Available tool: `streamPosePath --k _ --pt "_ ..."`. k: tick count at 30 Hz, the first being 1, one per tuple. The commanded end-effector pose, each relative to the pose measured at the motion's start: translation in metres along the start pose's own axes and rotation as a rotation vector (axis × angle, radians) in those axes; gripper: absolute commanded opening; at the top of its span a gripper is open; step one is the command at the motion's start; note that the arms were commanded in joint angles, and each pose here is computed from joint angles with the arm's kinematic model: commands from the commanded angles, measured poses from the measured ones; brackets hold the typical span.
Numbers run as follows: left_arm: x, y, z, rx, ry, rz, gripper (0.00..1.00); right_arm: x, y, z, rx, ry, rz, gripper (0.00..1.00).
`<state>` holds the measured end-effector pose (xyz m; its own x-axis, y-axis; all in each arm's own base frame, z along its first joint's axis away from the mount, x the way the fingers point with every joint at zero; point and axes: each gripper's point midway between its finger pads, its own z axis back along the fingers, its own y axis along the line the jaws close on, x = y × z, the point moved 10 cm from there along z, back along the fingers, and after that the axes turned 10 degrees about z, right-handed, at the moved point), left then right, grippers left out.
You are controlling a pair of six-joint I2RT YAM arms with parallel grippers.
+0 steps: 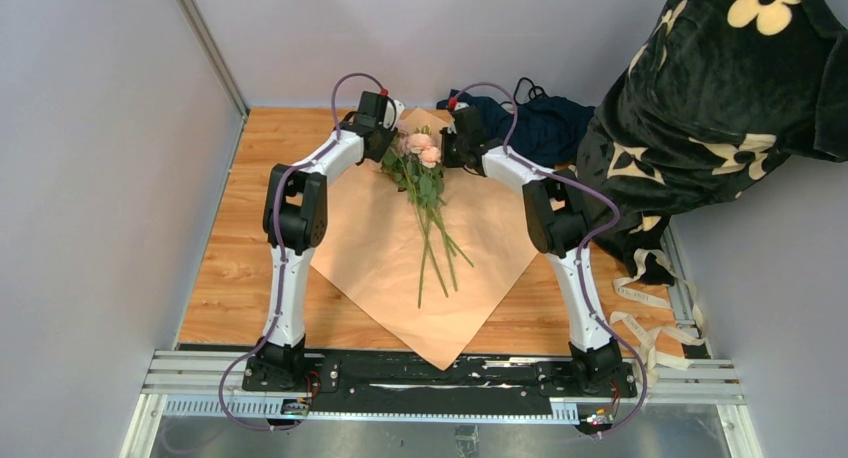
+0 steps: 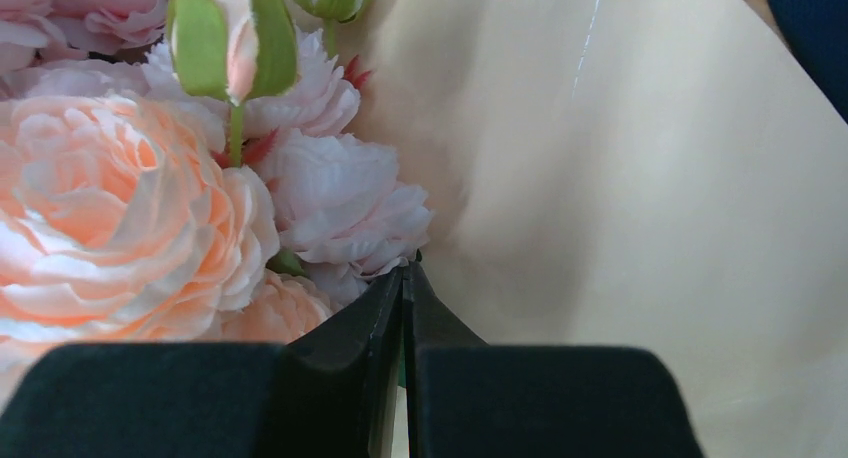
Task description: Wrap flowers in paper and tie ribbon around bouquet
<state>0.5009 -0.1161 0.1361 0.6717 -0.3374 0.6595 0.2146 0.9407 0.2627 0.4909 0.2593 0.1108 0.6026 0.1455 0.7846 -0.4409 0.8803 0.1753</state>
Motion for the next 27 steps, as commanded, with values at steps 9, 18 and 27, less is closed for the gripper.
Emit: streamPosePath --k 9,18,27 --pt "0.020 0.008 0.017 0.028 -0.067 -0.026 0.55 0.013 0.007 0.045 -0.089 -0.004 0.057 0.10" --pt "-0.010 0.013 0.116 -0.074 -0.079 -0.035 0.64 -0.033 0.006 0.136 -0.132 0.167 0.114 0.14" --pt "-0.141 -0.086 0.198 -0.425 0.048 -0.395 0.38 -0.125 0.030 0.172 0.038 0.374 0.042 0.07"
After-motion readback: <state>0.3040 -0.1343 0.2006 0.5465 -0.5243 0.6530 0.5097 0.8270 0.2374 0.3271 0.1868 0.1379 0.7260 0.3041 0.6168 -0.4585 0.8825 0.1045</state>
